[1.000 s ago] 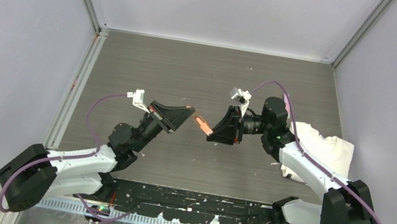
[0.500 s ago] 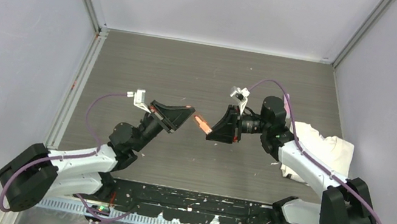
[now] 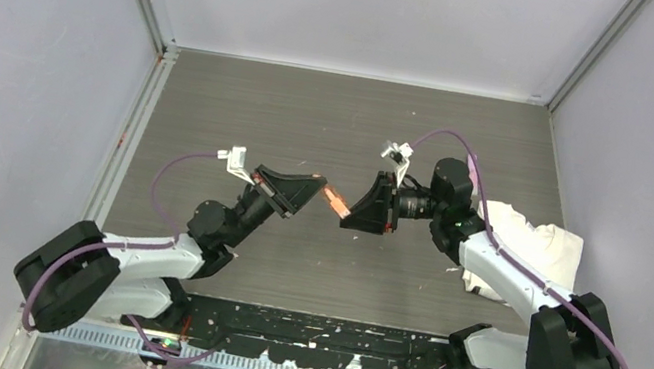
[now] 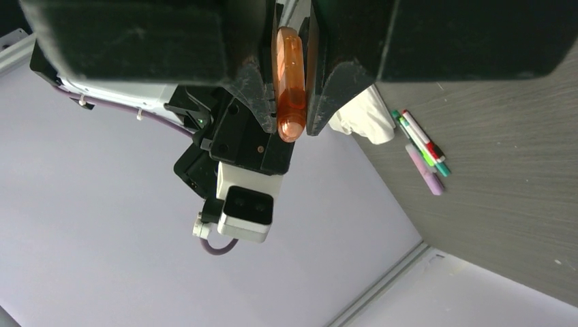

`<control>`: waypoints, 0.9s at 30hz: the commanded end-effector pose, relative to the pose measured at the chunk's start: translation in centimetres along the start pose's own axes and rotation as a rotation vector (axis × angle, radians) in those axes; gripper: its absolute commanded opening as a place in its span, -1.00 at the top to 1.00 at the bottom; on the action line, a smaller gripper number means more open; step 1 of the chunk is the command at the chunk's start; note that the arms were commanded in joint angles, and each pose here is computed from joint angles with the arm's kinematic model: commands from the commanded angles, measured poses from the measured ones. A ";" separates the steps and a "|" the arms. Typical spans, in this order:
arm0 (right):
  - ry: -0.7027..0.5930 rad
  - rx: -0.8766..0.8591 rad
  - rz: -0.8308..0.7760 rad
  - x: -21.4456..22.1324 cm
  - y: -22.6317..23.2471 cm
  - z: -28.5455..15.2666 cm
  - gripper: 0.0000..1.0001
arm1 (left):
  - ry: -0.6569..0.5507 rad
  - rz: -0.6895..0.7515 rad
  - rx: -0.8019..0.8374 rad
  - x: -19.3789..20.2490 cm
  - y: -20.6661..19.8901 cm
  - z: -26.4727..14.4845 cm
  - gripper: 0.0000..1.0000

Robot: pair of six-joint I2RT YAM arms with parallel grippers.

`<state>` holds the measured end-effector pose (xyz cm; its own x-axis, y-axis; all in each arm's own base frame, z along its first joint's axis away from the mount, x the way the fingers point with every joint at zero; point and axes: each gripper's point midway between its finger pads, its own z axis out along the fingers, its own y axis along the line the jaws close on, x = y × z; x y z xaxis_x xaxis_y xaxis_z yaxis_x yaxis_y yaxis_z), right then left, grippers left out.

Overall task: Insert the pens into the pen caps
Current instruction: Press the pen cap onto the pen.

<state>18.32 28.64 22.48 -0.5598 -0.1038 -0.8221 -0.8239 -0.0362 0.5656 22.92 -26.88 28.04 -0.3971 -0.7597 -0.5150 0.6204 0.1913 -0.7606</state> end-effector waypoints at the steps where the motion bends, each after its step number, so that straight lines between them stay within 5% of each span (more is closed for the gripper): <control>1: -0.058 -0.019 -0.122 -2.5 0.9 0.1 0.81 | -0.001 -0.027 0.075 -0.1 -1.6 0.5 0.99; 21: -0.147 0.087 -0.012 -4.1 -1.2 -0.5 0.86 | 0.206 -0.045 0.167 5.7 -2.4 2.0 0.99; 27: -0.290 0.163 -0.059 -6.3 -1.5 -2.7 0.98 | 0.238 -0.048 0.160 6.8 -2.1 1.9 0.99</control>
<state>20.03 27.72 22.60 -0.6417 -0.0302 -0.7664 -0.7670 0.0351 0.6407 23.71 -30.97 27.56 -0.4752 -0.7119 -0.5171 0.6438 0.1193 -0.7559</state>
